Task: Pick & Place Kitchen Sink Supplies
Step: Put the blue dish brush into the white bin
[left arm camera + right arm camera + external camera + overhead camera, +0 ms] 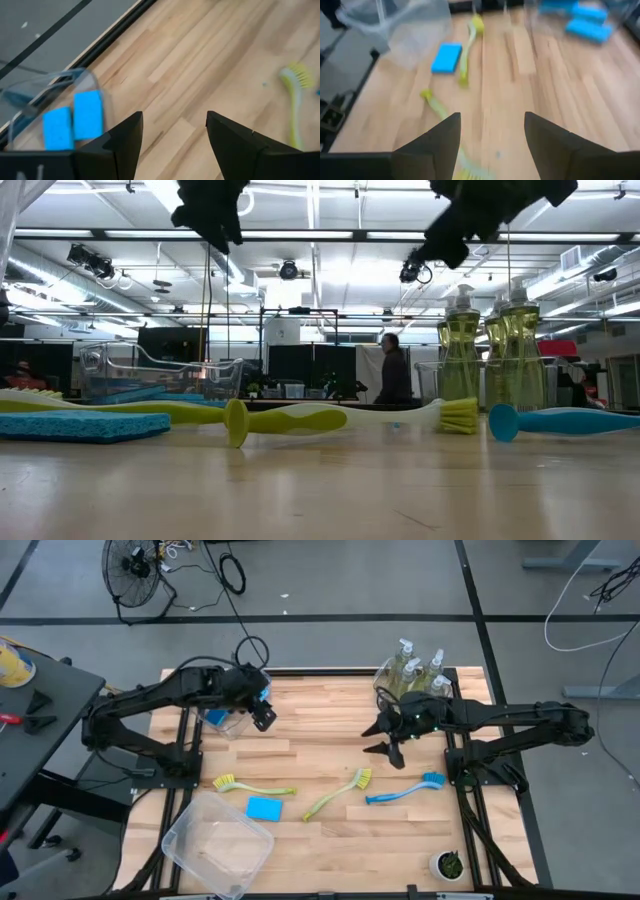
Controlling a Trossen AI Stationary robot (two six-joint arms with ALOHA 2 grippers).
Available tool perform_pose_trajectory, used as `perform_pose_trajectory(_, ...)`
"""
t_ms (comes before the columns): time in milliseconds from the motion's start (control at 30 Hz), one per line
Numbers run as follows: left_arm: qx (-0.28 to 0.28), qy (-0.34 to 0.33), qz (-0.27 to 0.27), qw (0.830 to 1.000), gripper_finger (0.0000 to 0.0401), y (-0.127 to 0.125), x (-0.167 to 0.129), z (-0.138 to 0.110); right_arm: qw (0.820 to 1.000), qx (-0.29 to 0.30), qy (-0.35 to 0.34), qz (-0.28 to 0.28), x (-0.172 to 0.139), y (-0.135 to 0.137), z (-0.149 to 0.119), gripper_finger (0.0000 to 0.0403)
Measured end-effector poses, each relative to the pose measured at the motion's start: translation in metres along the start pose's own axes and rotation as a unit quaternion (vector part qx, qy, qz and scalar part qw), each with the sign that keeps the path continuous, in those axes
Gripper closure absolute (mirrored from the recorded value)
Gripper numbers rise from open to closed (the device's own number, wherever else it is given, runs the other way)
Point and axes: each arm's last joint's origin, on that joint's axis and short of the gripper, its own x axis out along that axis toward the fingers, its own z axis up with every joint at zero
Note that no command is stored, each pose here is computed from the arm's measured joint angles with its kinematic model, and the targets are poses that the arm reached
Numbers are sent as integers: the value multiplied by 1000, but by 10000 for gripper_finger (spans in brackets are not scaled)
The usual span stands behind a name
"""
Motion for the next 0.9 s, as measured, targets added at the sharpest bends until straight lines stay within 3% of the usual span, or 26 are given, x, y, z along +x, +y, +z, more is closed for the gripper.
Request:
perform_pose_trajectory(167,3,-21,-21,1000,179,-10,-3,1,996,-18,80,27,0,9,-16,183)
perform_pose_trajectory(400,2,-33,-27,999,179,-12,-3,3,971,-77,209,91,-2,40,-42,183)
perform_pose_trajectory(667,-4,-47,-31,998,179,-13,-4,6,944,-109,296,92,-4,63,-60,183)
perform_pose_trajectory(900,-6,-56,-32,998,179,-14,-4,7,922,-121,353,100,15,77,-73,183)
